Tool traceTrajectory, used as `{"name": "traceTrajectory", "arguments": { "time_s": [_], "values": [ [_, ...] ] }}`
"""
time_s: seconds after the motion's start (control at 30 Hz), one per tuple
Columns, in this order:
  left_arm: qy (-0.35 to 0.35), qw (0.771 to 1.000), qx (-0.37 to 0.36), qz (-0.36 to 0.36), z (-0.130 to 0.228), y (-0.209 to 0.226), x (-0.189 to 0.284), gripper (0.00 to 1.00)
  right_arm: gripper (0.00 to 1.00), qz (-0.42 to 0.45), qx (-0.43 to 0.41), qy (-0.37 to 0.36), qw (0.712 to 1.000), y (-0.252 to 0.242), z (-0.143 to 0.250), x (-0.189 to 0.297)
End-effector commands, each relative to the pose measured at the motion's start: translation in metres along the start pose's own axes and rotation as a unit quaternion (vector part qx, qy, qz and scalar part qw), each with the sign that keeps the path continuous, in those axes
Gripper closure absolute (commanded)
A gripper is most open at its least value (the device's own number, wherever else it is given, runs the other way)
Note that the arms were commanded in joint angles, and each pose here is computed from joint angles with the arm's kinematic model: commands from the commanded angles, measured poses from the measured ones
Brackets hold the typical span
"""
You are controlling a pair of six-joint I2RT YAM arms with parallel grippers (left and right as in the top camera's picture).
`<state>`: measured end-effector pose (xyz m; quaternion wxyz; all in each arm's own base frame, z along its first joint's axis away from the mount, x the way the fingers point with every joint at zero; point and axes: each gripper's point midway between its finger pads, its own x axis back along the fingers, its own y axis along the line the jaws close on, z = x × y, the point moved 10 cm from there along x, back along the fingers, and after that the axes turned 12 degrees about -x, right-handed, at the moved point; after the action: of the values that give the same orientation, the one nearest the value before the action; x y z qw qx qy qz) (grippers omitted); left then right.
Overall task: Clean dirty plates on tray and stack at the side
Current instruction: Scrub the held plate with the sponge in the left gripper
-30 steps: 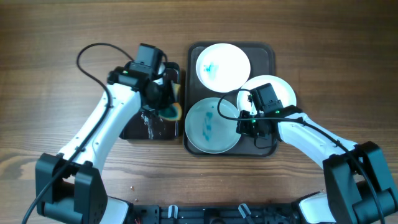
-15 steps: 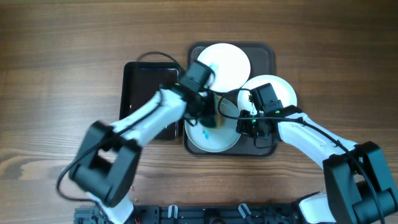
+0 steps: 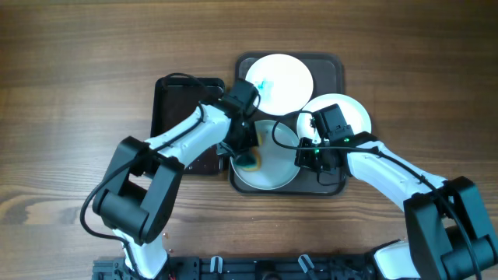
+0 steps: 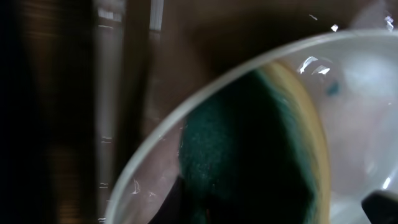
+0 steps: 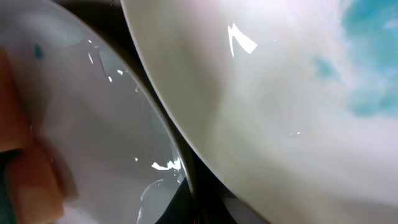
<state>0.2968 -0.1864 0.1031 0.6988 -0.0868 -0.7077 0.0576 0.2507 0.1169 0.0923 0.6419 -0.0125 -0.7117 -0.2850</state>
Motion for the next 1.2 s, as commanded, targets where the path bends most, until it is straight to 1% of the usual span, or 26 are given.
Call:
{"name": "traceTrajectory", "arguments": {
  "time_s": [0.0,0.07,0.17,0.23,0.33,0.47,0.7,0.77,0.87,0.97,1.0,1.1,1.17],
  "values": [
    [0.005,0.999,0.026,-0.039,-0.006,0.028,-0.018,0.96,0.96,0.031,-0.02,-0.011,0.999,-0.007,-0.002,-0.004],
    [0.011,1.0,0.007,0.026,-0.007,0.014,-0.019,0.96,0.96,0.031,-0.02,-0.011,0.999,-0.007,-0.002,-0.004],
    [0.014,0.99,-0.025,0.139,-0.008,-0.018,-0.02,0.96,0.96,0.031,-0.02,-0.011,0.999,-0.007,-0.002,-0.004],
    [0.011,0.983,-0.045,0.18,-0.008,-0.033,-0.02,0.96,0.96,0.031,-0.02,-0.011,0.999,-0.007,-0.002,-0.004],
    [0.004,0.979,-0.059,0.196,-0.005,-0.049,-0.022,0.96,0.96,0.031,-0.02,-0.011,0.999,-0.008,-0.002,-0.004],
    [0.005,0.977,-0.074,0.199,0.0,-0.059,-0.029,0.96,0.96,0.031,-0.02,-0.011,0.999,-0.008,-0.002,-0.004],
    [0.03,0.98,-0.074,0.184,0.005,-0.057,-0.054,0.96,0.95,0.031,-0.02,-0.011,0.999,-0.008,-0.002,-0.004],
    [0.022,0.982,-0.072,0.171,0.002,-0.054,-0.058,0.96,0.96,0.031,-0.02,-0.011,0.999,-0.008,-0.002,-0.004],
    [-0.01,0.989,-0.07,0.128,-0.009,-0.04,-0.056,0.96,0.96,0.031,-0.019,-0.011,0.999,-0.007,-0.002,-0.004],
    [-0.026,0.998,-0.039,0.03,-0.019,-0.017,-0.048,0.96,0.96,0.03,-0.019,-0.011,0.999,-0.007,-0.002,-0.004],
    [-0.03,0.999,-0.027,-0.018,-0.023,-0.006,-0.043,0.96,0.96,0.031,-0.019,-0.011,0.999,-0.007,-0.002,-0.004],
    [-0.033,0.994,-0.01,-0.104,-0.029,0.013,-0.031,0.96,0.96,0.031,-0.019,-0.011,0.999,-0.007,-0.002,-0.004],
    [-0.03,0.989,-0.004,-0.141,-0.031,0.02,-0.022,0.96,0.96,0.031,-0.019,-0.011,0.999,-0.007,-0.002,-0.004]
  ]
}}
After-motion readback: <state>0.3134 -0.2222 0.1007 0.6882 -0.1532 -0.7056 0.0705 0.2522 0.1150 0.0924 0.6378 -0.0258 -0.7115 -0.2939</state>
